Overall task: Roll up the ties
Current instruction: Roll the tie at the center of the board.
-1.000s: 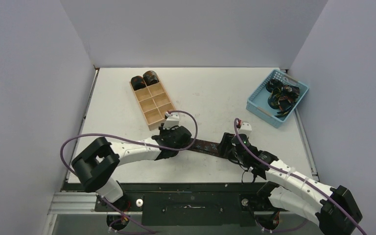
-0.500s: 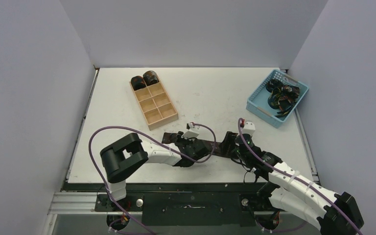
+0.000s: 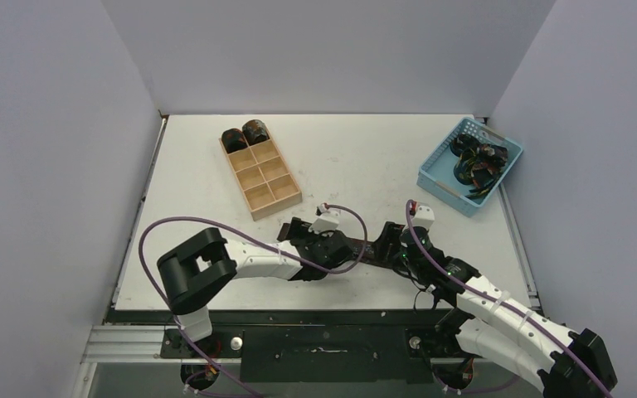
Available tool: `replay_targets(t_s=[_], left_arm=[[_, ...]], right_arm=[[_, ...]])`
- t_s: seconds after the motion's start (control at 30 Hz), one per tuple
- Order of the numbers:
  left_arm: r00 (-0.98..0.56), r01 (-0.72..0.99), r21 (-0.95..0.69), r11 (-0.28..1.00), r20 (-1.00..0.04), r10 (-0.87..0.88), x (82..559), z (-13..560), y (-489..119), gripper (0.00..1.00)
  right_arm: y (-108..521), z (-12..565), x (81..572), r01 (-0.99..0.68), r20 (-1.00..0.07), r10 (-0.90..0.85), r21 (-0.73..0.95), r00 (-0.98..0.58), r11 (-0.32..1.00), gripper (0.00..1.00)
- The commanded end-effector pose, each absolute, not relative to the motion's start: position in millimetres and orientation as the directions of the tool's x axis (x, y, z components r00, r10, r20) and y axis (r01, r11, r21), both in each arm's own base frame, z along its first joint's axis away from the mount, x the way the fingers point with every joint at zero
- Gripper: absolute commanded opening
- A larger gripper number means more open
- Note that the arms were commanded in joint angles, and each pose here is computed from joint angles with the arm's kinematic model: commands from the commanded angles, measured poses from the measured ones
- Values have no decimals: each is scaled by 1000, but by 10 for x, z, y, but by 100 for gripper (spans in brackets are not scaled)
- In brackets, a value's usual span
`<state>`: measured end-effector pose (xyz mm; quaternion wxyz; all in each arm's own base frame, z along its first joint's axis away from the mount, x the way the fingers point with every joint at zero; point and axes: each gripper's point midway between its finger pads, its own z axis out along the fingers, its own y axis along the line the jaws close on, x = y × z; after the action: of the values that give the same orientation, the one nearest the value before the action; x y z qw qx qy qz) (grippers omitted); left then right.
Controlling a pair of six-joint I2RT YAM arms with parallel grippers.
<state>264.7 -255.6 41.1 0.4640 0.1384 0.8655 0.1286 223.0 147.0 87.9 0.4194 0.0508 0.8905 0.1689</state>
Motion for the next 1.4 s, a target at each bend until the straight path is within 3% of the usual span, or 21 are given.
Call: replay_targets(t_s=[0.0, 0.13, 0.43, 0.73, 0.93, 1.17, 1.37], left_arm=[[-525, 144, 211, 967, -812, 255, 2607, 731, -2711, 88], [-531, 159, 135, 978, -823, 200, 2543, 925, -2724, 99], [-559, 128, -92, 988, -829, -5, 2495, 1233, -2354, 97], [-478, 38, -526, 850, -756, -447, 2647, 1446, -1633, 96], [-401, 38, -625, 780, -724, -561, 2655, 1622, -1526, 98], [-446, -23, -629, 777, -689, -572, 2725, 1458, -1554, 100], [-473, -38, -643, 765, -663, -580, 2738, 1307, -1604, 93]], right_arm=[[1446, 974, 2299, -46, -751, 243, 341, -615, 939, 62], [1463, 1004, 2326, -55, -755, 241, 344, -610, 938, 63], [1903, 1204, 2325, -229, -736, 217, 454, -641, 861, 66], [2566, 1332, 2356, -399, -728, 140, 514, -672, 760, 68], [3028, 1331, 2433, -415, -737, 71, 454, -672, 789, 65], [3463, 1354, 2638, -444, -730, 60, 477, -681, 758, 59], [3673, 1187, 2801, -440, -713, 34, 469, -701, 766, 50]])
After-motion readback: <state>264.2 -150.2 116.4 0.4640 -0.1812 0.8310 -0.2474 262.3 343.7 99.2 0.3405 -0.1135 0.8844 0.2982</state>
